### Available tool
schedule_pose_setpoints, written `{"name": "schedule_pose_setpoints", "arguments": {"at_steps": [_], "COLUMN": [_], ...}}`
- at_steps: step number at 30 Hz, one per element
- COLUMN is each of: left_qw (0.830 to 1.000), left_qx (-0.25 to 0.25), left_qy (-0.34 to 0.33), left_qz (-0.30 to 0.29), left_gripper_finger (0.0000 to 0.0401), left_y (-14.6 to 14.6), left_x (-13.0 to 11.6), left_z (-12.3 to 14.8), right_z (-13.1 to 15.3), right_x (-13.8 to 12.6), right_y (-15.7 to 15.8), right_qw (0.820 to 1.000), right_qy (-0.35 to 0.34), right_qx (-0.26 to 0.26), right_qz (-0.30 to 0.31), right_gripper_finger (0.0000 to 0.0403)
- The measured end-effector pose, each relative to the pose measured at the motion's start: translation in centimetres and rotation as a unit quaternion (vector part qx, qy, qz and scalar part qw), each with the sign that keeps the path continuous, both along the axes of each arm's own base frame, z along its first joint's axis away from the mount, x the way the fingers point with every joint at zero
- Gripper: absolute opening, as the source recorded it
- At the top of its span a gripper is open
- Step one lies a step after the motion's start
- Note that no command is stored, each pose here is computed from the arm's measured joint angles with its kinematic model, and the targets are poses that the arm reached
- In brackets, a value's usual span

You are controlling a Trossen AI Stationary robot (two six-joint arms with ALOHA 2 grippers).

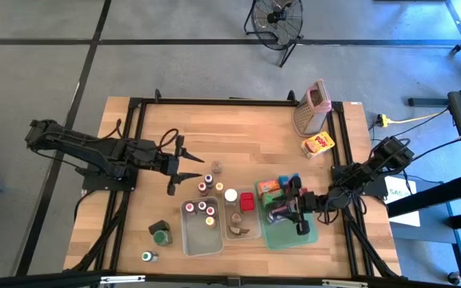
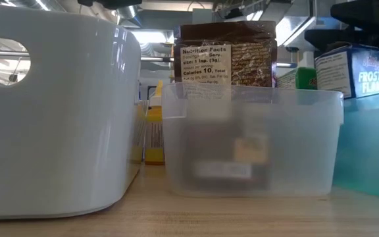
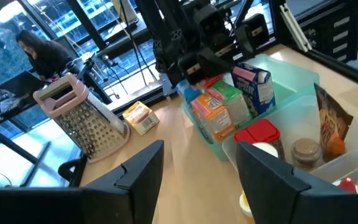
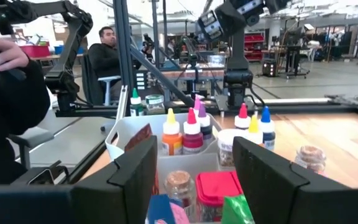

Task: Pick & Place Kitchen Items
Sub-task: Put the green seasoning bottle into the white bin

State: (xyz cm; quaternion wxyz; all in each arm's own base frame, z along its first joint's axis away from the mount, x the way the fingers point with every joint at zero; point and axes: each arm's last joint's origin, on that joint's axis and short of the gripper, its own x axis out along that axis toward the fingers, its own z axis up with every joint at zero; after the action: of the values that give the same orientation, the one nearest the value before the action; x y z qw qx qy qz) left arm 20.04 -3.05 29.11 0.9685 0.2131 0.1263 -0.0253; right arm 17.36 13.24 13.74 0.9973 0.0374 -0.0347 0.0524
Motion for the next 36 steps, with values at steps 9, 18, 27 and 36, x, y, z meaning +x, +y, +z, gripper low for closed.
{"name": "schedule_pose_setpoints", "arguments": {"at_steps": [9,18,27,36], "left_qw": [0.999,0.997,0.996,0.996], "left_qx": [0.03,0.045,0.062,0.062], "left_qy": [0.03,0.036,0.035,0.035], "left_qz": [0.034,0.051,0.048,0.048], "left_gripper_finger": [0.0192,0.019,0.0188,0.0187], "left_y": [0.3,0.4,0.4,0.4], "left_x": [-0.2,-0.3,-0.3,-0.3], "left_z": [-0.6,-0.7,-0.6,-0.6], "right_z": [0.4,0.4,0.8,1.9], "right_x": [0.1,0.1,0.4,1.3], "right_y": [0.3,0.4,0.7,1.7], "right_qw": [0.998,0.993,0.987,0.972], "right_qy": [-0.015,-0.025,-0.042,-0.082], "right_qx": [-0.059,-0.117,-0.156,-0.218], "right_qz": [-0.003,0.011,0.011,0.024], "right_gripper_finger": [0.0213,0.0213,0.0213,0.0213]}}
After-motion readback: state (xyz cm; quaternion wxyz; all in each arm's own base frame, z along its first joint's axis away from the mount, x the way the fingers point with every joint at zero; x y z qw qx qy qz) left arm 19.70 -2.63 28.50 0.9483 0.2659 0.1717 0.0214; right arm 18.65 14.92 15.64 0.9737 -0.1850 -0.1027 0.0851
